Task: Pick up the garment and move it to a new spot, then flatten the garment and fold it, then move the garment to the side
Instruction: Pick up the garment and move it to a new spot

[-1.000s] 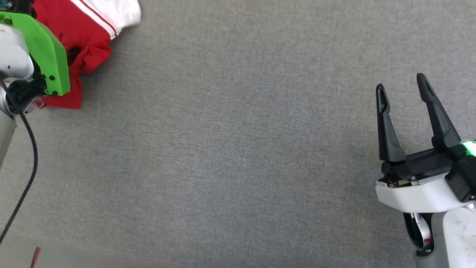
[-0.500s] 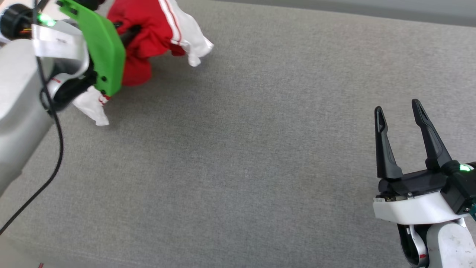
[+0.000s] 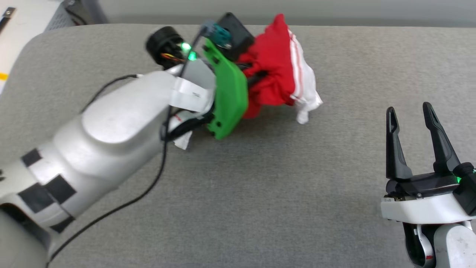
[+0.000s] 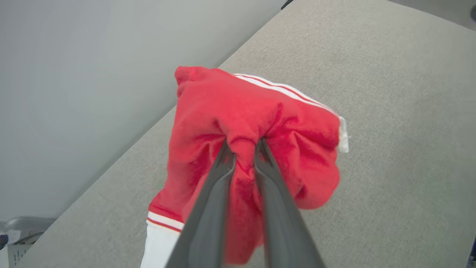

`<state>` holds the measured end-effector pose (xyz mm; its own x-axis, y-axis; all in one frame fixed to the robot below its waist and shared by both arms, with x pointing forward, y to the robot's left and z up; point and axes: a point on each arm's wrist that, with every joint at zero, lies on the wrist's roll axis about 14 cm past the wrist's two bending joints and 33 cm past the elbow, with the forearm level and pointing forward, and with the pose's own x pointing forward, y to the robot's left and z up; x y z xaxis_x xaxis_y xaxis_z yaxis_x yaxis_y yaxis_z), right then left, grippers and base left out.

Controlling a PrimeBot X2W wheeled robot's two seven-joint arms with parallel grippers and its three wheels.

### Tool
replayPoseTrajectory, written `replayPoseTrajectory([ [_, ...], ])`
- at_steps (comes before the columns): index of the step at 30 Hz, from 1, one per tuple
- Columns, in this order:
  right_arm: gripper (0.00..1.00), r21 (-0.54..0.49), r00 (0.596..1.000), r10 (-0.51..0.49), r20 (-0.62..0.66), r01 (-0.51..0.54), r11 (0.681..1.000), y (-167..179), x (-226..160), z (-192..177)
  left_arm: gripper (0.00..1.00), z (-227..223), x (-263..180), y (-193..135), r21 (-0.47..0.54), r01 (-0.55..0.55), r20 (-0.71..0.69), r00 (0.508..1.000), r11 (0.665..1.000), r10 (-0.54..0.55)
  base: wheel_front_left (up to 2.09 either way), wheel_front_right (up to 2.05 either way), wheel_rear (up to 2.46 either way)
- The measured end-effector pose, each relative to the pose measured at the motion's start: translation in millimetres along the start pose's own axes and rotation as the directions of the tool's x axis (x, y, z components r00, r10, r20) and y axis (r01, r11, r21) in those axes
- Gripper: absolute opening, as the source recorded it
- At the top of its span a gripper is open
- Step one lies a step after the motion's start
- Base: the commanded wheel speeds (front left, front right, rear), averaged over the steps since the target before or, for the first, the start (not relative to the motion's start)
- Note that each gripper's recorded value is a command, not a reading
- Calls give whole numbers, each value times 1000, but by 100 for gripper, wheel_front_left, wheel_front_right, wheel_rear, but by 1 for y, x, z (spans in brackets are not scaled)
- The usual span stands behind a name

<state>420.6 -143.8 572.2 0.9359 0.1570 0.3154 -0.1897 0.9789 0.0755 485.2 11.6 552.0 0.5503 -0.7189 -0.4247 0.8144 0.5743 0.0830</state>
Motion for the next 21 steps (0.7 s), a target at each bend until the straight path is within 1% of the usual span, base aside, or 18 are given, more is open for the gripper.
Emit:
replayPoseTrajectory([
  [3, 100, -11, 999, -41, 3, 41, 999, -14, -6, 5, 0, 15, 23, -34, 10, 96, 39, 995, 995, -97, 0, 0, 0],
  [6, 100, -22, 997, -82, 5, 83, 996, -27, -13, 8, 0, 27, 41, -66, 18, 184, 75, 980, 983, -185, 0, 0, 0],
  [9, 100, -35, 993, -118, 4, 118, 992, -39, -19, 10, 0, 24, 56, -100, 26, 262, 73, 962, 965, -264, 0, 0, 0],
  [13, 100, -45, 989, -146, -8, 146, 988, -49, -23, 8, 0, -2, 71, -140, -21, 349, 29, 937, 937, -348, 0, 0, 0],
  [15, 100, -47, 988, -154, -15, 153, 987, -52, -23, 5, 0, -22, 77, -152, -42, 368, -16, 929, 929, -369, 0, 0, 0],
  [16, 100, -48, 987, -157, -20, 156, 987, -53, -24, 3, 0, -34, 79, -158, -74, 377, -39, 924, 923, -381, 0, 0, 0],
  [21, 100, -54, 985, -169, -35, 167, 985, -57, -24, -3, 0, -100, 83, -167, -158, 354, -188, 905, 922, -380, 0, 0, 0],
])
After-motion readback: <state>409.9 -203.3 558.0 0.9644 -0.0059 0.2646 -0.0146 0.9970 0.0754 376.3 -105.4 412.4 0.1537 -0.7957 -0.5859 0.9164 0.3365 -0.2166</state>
